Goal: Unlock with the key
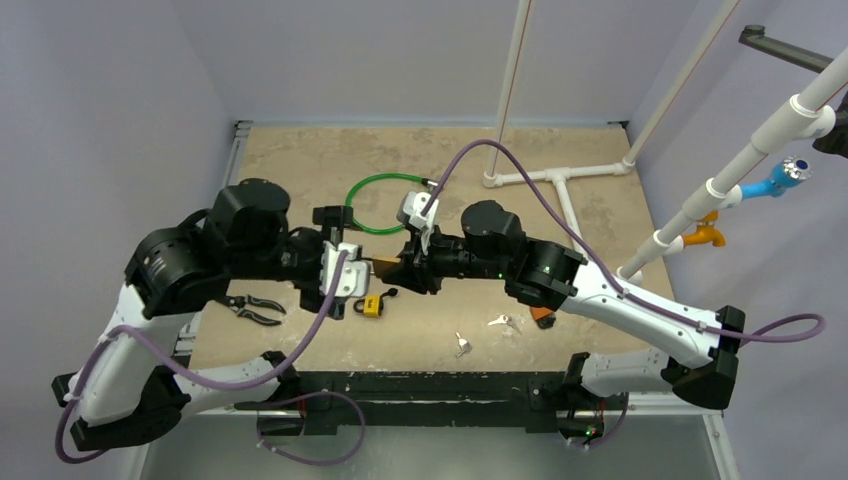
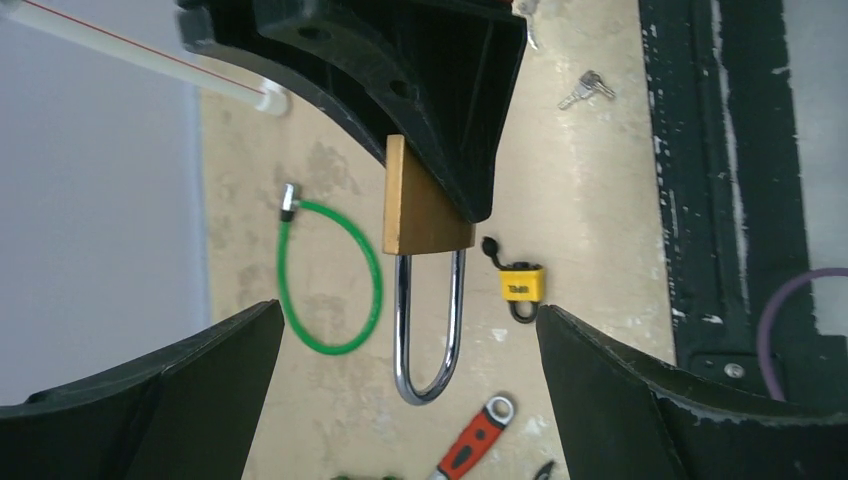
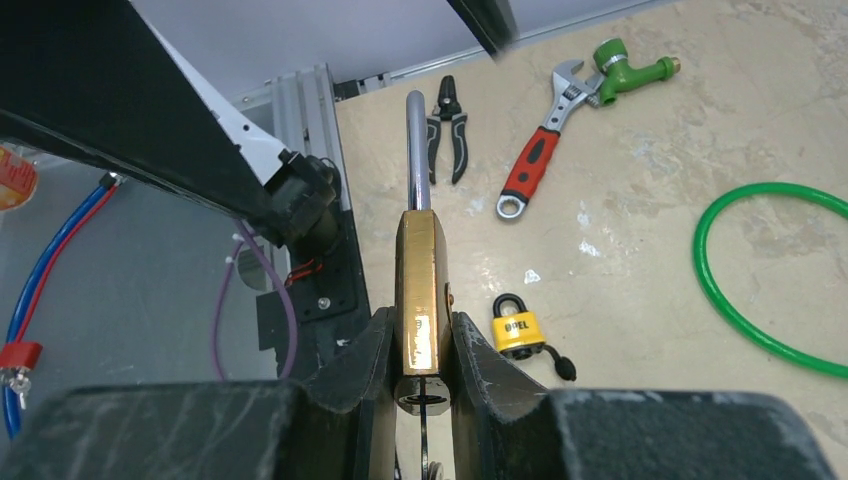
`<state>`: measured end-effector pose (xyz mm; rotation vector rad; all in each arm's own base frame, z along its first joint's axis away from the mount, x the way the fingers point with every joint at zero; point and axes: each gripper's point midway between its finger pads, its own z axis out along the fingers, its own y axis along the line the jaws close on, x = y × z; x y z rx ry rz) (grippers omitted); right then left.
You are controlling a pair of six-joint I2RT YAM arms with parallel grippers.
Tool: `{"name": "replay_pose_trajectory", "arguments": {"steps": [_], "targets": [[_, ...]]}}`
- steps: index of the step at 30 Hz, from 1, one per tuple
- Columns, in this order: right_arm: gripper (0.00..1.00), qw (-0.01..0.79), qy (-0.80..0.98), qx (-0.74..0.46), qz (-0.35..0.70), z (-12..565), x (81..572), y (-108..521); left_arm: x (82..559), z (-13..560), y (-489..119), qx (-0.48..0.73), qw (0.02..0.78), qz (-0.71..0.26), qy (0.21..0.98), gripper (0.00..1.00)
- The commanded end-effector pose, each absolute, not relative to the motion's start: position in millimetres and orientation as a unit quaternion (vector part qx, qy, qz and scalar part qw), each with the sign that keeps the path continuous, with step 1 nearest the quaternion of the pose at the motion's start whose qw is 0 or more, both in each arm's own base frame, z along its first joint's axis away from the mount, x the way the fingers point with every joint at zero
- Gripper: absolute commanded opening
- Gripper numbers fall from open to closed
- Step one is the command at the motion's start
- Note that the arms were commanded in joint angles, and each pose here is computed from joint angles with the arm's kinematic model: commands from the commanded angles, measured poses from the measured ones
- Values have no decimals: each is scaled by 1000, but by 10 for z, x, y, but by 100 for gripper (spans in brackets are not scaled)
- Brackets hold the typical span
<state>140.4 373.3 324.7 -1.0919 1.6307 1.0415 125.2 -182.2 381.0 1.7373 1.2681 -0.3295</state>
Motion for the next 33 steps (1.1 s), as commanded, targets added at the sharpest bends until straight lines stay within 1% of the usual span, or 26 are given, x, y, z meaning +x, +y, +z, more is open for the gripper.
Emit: {"name": "replay_pose_trajectory", "arguments": {"steps": [1,3,5,8,9,14,20,22,23,26,29,30,31,33], "targets": [[0,506,579,-449,455,3952,1297,3739,1041,3631,-1853,708,403,-208,541,99],[0,508,576,-451,455,3977,1288,3739,1029,3562,-1889,706,388,-222,549,98],[0,510,572,-452,456,4007,1277,3735,1036,3492,-1916,705,376,-230,555,94],[0,515,567,-452,457,4050,1260,3721,1077,3465,-1968,697,378,-240,559,85],[0,517,566,-452,457,4064,1257,3719,1071,3468,-1995,694,378,-249,560,83],[0,535,554,-442,460,4170,1255,3670,1020,3504,-2126,686,362,-290,562,62],[0,547,535,-433,477,4296,1184,3653,1042,3520,-2262,675,345,-317,570,46],[0,547,534,-433,478,4300,1168,3657,1061,3507,-2281,675,339,-318,573,35],[0,547,533,-434,479,4305,1161,3660,1071,3505,-2291,675,336,-318,574,32],[0,540,532,-441,481,4281,1130,3700,1090,3536,-2337,671,338,-324,574,29],[0,535,529,-446,485,4274,1099,3744,1128,3561,-2370,669,344,-323,574,10],[0,534,528,-447,486,4280,1095,3749,1134,3558,-2370,670,343,-321,575,5],[0,533,528,-448,487,4279,1087,3754,1139,3556,-2359,671,343,-319,575,3],[12,535,528,-446,487,4298,1085,3731,1132,3550,-2341,673,344,-316,574,0]]}}
